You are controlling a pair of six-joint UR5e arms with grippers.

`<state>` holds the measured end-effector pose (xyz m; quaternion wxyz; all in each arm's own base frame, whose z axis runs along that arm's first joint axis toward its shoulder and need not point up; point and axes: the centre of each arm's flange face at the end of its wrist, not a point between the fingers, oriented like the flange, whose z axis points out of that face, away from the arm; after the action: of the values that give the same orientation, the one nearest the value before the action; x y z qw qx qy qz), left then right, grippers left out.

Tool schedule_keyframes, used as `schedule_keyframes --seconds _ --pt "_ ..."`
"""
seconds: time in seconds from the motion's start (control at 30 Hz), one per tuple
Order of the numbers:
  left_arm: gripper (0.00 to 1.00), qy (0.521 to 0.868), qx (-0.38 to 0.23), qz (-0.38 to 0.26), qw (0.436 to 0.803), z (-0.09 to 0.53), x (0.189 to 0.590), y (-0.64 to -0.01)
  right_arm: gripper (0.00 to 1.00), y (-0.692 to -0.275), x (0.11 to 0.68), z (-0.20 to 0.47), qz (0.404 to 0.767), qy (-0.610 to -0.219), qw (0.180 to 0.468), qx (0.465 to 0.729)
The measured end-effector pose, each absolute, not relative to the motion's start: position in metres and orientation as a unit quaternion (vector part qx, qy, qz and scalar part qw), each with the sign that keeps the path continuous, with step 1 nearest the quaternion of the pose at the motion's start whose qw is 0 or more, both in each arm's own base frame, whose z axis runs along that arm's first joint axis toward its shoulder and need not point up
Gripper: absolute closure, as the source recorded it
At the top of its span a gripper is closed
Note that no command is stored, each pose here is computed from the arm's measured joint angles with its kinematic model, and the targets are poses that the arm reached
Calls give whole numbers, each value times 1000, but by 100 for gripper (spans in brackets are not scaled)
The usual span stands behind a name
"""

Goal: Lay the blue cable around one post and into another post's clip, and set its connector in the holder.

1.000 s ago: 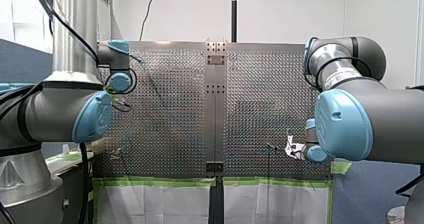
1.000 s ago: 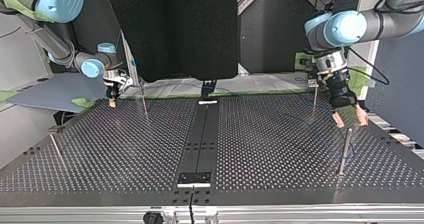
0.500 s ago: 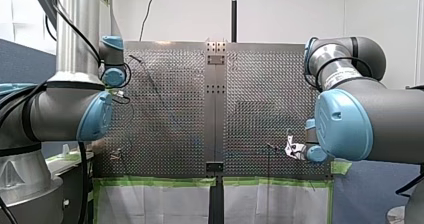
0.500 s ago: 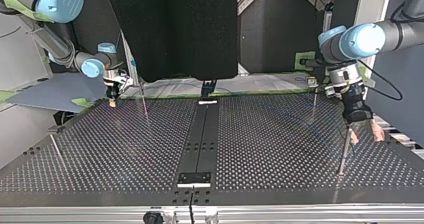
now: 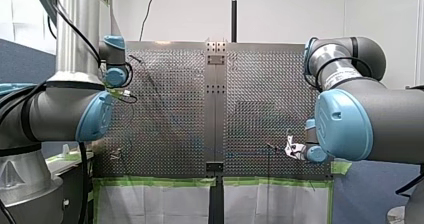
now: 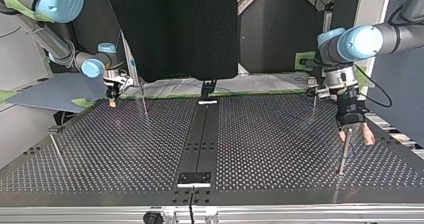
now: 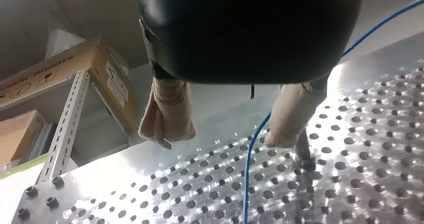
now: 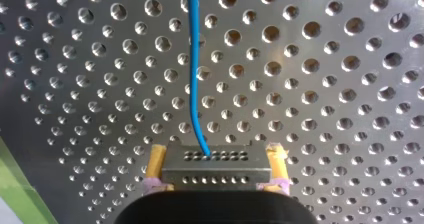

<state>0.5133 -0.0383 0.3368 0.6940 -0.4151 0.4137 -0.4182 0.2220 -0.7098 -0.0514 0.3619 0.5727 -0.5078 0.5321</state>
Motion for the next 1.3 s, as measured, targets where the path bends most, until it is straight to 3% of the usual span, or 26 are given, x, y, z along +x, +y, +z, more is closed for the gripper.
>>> schedule_keyframes --seconds 1.3 --pt "0 475 -437 -338 685 292 559 -30 96 -709 225 -53 533 -506 361 574"
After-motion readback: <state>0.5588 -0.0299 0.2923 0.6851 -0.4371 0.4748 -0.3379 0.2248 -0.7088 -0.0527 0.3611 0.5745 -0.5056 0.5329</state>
